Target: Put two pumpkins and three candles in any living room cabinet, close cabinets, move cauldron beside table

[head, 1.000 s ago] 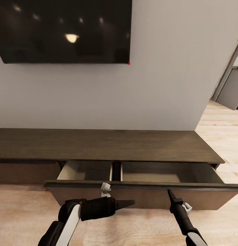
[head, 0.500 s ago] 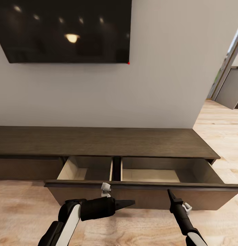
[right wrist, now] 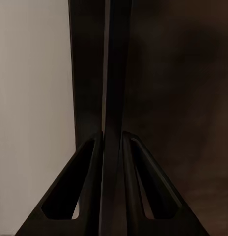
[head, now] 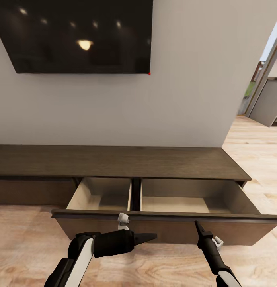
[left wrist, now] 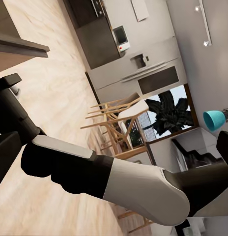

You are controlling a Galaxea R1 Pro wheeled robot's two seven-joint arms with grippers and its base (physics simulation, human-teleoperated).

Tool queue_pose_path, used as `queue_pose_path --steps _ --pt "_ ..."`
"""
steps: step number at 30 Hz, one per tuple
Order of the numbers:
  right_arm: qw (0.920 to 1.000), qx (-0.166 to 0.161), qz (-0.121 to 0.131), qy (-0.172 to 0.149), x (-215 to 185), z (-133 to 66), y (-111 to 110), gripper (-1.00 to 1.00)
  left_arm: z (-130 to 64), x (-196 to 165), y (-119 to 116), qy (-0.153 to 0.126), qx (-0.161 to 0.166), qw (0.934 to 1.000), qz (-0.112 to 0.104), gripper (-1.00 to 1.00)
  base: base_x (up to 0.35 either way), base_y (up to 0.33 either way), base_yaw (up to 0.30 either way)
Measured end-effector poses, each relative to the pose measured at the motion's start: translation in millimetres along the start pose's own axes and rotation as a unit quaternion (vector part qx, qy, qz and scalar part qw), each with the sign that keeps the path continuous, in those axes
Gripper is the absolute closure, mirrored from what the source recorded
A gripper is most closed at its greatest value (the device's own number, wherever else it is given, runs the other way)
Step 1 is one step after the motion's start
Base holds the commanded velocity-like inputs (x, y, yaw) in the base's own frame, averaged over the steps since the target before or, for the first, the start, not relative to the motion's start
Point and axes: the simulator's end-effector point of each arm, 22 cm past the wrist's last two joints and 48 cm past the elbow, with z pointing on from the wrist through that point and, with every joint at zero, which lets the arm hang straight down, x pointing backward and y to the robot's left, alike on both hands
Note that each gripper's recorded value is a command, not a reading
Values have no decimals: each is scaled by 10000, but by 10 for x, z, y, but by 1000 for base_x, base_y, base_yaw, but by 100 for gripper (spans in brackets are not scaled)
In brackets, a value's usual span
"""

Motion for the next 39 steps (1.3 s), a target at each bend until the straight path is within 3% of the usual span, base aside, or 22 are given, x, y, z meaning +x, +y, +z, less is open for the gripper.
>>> queue_pose_path --steps 39 --pt "10000 -1 -10 5 -1 -1 2 100 -3 -2 -2 -3 2 10000 0 -100 -45 0 0"
